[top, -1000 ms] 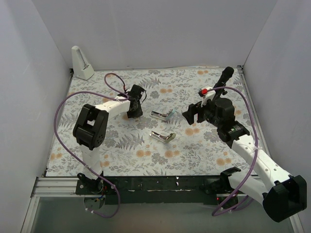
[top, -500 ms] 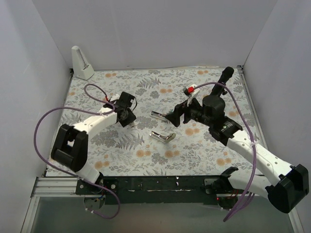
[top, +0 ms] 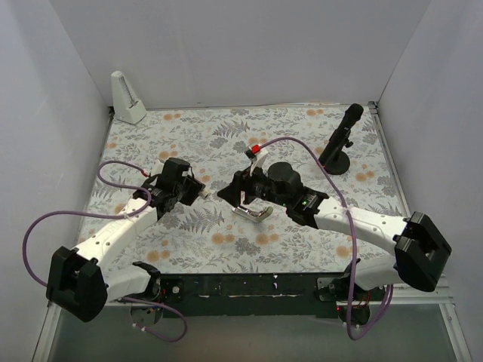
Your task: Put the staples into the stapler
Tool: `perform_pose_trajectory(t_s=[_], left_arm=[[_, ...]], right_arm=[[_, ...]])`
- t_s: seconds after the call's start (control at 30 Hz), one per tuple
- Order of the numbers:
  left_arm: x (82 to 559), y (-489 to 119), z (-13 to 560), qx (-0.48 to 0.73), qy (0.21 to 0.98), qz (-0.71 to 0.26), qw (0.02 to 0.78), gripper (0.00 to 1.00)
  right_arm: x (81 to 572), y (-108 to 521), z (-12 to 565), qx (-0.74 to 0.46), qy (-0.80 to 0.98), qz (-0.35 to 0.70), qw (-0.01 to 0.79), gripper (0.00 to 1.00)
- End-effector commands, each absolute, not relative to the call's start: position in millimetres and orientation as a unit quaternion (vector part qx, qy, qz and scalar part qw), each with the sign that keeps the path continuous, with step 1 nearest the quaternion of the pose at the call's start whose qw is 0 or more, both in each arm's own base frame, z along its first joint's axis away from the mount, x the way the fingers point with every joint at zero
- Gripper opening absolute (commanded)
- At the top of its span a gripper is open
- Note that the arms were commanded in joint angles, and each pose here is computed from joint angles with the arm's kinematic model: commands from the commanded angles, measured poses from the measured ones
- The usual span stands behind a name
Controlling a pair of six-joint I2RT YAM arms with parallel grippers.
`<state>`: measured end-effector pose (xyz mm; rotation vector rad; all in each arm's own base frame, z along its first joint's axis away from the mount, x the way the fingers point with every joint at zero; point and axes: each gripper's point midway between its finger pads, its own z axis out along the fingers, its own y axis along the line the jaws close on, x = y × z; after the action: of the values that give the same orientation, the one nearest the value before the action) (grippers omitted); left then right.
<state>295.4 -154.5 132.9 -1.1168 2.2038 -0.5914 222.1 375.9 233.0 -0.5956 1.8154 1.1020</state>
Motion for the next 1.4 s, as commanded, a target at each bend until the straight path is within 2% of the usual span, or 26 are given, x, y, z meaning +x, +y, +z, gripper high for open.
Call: perform_pose_trajectory(t_s=[0.0,0.5,0.87,1.07,1.37], left_arm=[[292,-162,156,-0.496,0.767,-0.298,0.278,0.16],[281,-158,177,-0.518,0.731,-0.345,0.282,0.17],[278,-157,176,-0.518,0.73,-0.347,0.28,0.17],[267,-133,140,-0.538,0.741,-0.277,0.29,0.17],[234,-118,57,-0.552,0.783,-0.172,0.229,0.17]], right_arm=[[227,398,246,-0.186,0.713,0.49,0.466,0.67],[221,433,210,-0.193,0.725,0.508,0.424,0.54],[218,442,193,-0.212,0.732,0.503,0.408,0.52],[220,415,183,-0.214,0.747,0.455,0.434,0.52],[211,394,176,-0.265,0.752,0.395,0.457,0.54]])
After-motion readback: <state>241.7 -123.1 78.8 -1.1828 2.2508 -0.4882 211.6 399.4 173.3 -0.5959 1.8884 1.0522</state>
